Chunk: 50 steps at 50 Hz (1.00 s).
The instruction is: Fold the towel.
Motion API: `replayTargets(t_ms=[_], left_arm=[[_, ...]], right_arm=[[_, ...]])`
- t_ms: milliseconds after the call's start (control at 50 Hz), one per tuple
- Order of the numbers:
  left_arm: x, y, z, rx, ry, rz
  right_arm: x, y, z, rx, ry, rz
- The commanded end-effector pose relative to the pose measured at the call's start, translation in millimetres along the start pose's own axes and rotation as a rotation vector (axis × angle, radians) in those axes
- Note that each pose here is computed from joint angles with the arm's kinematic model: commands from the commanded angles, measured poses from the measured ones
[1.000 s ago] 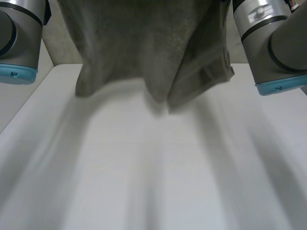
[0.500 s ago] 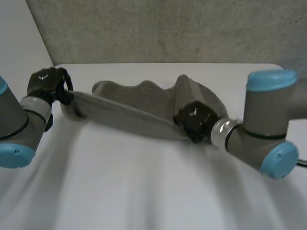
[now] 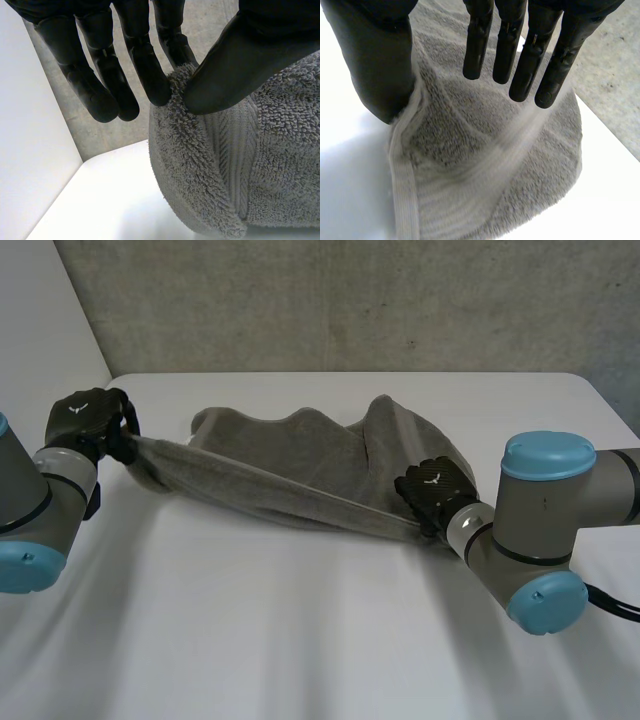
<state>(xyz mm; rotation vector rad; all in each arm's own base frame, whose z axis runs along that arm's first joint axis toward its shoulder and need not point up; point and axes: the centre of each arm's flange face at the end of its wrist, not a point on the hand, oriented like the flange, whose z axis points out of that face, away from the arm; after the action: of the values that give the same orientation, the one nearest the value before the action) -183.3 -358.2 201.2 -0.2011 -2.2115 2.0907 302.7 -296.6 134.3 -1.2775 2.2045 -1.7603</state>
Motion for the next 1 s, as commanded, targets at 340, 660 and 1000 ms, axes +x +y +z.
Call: replayTargets(t_ms=[340,660,1000], left_arm=[[-6,0,2,0.001,-0.018,0.0],[1,-1,-3,-0.008,0.004,-0.001],[1,-96,-53,0.222,0.039,0.031]], right_arm=[[34,27,-11,-0.099,0.077,0.028],[74,2,-22,-0.022,0.175,0.028],[173,-119,-135,0.239,0.319,-0.12]])
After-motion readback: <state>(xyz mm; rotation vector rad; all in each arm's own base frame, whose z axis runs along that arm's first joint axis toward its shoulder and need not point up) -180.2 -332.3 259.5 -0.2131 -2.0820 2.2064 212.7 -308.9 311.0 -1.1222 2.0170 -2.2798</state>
